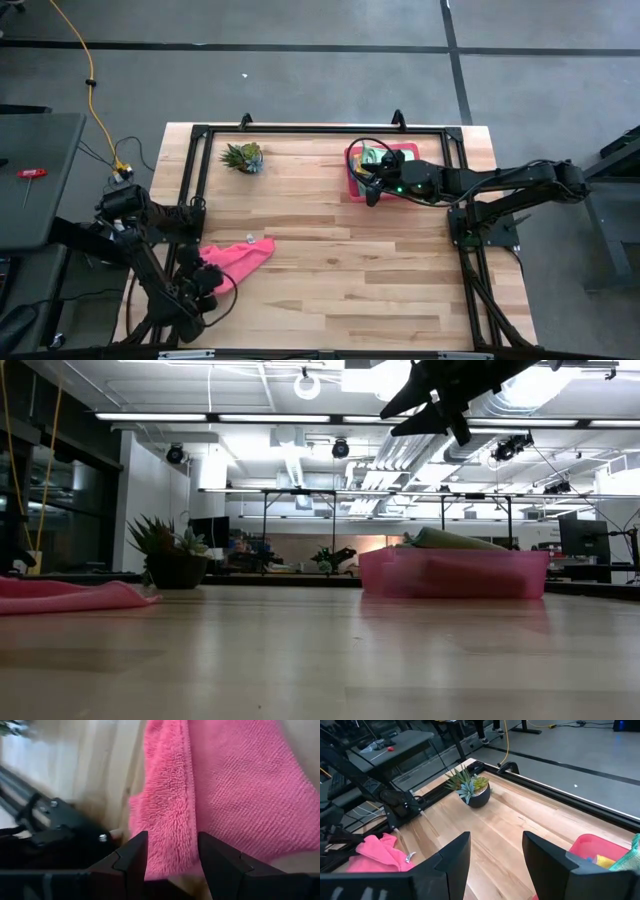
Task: Fold microfiber towels
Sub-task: Fold the pink microfiber cloth
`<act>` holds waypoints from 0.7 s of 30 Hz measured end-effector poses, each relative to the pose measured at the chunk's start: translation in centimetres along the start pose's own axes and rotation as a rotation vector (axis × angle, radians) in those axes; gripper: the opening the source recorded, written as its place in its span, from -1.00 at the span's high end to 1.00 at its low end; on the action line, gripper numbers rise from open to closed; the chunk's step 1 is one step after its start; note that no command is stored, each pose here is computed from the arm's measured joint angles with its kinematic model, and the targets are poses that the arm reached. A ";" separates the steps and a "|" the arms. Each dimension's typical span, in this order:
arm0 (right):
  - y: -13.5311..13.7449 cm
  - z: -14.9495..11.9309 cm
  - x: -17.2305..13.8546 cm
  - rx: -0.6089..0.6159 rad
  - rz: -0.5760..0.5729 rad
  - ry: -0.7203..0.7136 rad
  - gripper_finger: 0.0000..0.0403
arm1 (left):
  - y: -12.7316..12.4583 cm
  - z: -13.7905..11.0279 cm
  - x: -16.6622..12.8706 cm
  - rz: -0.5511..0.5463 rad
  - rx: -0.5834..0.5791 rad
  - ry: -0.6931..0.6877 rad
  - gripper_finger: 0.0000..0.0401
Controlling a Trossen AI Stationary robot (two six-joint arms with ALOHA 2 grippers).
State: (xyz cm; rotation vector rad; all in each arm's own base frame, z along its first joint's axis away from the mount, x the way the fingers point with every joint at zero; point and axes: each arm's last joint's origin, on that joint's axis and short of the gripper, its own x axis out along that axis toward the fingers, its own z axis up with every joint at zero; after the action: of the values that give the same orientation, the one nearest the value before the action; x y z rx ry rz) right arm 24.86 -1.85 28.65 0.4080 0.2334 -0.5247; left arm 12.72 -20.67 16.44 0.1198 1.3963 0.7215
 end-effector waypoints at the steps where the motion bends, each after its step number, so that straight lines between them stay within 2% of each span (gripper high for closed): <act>1: 0.0 0.0 0.0 0.000 -0.001 0.001 0.14 | 0.1 0.0 -0.4 0.008 0.004 -0.002 0.20; 6: 0.0 0.0 0.0 -0.002 -0.001 0.000 0.14 | 0.6 -0.1 -1.2 0.056 0.016 -0.007 0.20; 21: 0.0 -0.1 0.0 -0.006 -0.003 0.005 0.14 | 0.7 -0.7 -1.2 0.068 -0.016 0.039 0.23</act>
State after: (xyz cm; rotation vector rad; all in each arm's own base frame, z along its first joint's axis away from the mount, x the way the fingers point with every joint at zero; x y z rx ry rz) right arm 24.83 -1.85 28.58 0.4031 0.2405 -0.5260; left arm 11.80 -20.93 17.68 0.1425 1.4288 0.7950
